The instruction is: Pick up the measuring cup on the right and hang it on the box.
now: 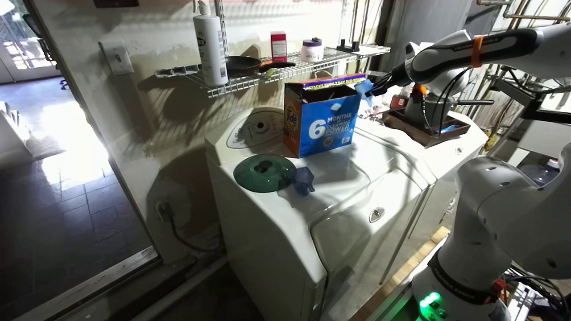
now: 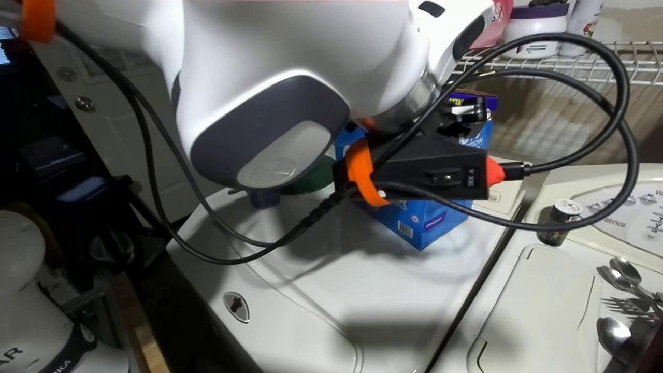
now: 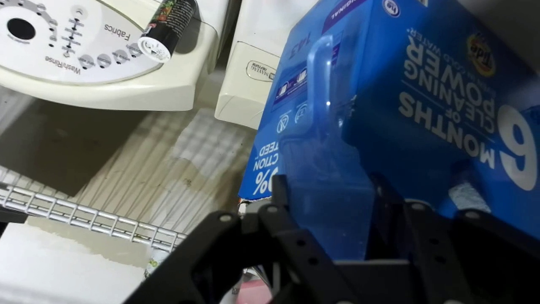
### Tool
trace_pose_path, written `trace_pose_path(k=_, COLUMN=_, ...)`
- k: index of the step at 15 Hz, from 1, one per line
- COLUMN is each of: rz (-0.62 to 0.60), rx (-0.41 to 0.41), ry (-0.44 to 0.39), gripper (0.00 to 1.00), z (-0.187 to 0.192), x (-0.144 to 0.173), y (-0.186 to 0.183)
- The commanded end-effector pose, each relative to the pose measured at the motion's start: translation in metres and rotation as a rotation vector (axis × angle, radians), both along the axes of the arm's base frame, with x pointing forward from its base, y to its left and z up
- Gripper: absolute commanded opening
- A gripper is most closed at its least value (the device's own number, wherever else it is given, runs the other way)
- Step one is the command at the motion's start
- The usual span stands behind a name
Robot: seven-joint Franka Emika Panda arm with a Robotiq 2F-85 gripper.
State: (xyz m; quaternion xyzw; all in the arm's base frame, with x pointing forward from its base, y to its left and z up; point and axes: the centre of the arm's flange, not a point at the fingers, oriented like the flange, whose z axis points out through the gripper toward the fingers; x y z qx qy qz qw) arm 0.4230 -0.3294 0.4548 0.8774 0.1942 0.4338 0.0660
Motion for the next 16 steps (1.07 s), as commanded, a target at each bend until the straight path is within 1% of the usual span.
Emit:
trace_pose_path(k=1, rz=0.048, rx=0.039, ry=-0.013, gripper=0.25, z=0.002, x=0.013, y=-0.011)
trace_pose_path(k=16, rz=0.09, rx=0.087, ry=0.015, gripper=0.25, z=-0.001, x=0.029, y=-0.015)
